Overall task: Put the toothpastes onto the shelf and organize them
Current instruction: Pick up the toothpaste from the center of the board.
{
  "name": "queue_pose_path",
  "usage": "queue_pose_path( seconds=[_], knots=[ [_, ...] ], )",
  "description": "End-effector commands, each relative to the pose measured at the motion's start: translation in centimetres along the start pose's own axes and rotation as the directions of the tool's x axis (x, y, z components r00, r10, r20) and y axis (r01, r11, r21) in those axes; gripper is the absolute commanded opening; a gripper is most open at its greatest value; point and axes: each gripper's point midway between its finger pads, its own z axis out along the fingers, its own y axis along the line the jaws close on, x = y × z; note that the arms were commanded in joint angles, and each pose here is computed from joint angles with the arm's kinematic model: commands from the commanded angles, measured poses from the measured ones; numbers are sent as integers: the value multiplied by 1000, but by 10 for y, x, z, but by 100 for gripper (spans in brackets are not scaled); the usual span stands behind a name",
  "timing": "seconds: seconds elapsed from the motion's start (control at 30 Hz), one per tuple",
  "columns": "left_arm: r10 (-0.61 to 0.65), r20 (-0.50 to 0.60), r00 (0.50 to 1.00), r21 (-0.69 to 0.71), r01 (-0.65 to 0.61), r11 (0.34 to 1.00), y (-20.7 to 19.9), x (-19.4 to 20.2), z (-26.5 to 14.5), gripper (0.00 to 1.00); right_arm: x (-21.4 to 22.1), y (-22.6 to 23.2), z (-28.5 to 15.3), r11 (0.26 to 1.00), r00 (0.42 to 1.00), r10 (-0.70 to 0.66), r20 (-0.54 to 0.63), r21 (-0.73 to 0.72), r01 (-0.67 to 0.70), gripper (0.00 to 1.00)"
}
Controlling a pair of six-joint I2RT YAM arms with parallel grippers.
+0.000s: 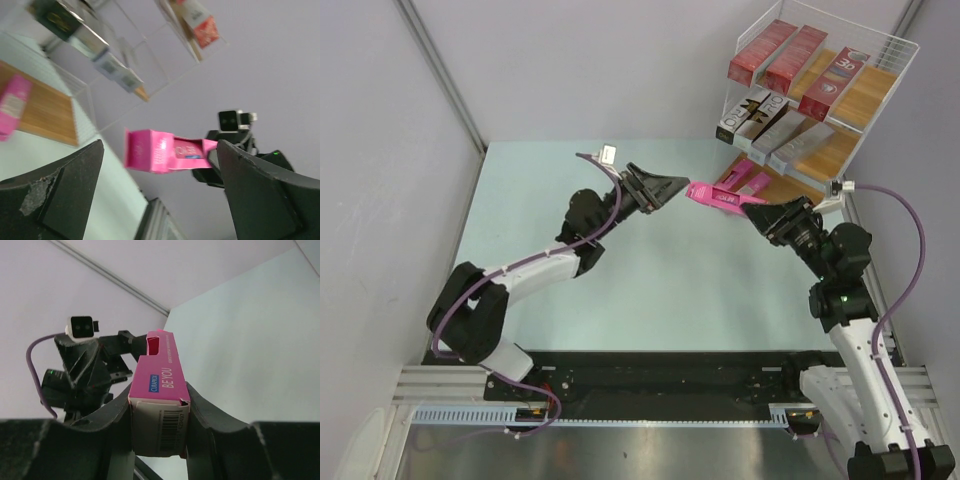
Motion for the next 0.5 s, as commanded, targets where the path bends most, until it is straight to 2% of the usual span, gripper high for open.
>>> queue_pose_path(
  seconds=[0.0,0.03,0.2,0.23,0.3,0.33,0.43,0.47],
  knots=[
    [117,-66,991,-123,-124,985,32,-34,-13,100,-15,47,-1,971,984,-167,-67,-182,153,17],
    [142,-74,987,-122,-150,981,34,-39,-14,100,-9,48,2,966,976,-181,-121,-207,154,17],
    [186,-177,966,-51,-197,979,36,-46,-25,100,2,68,1,901,914,-328,-238,-370,227,17],
    [179,-223,958,26,-178,984,24,-39,-28,100,9,72,-4,883,897,-351,-268,-414,222,17],
    [183,-248,951,100,-163,982,15,-40,-34,100,11,75,-7,854,879,-401,-259,-452,257,18],
    [203,-264,943,183,-158,970,1,-37,-38,100,12,76,-9,847,873,-414,-258,-459,266,18],
    [225,-302,926,291,-135,947,-18,-28,-48,99,14,78,-15,823,854,-454,-253,-487,293,18],
    [267,-302,915,353,-152,923,-27,-26,-53,100,15,78,-16,821,852,-457,-255,-490,293,18]
  ],
)
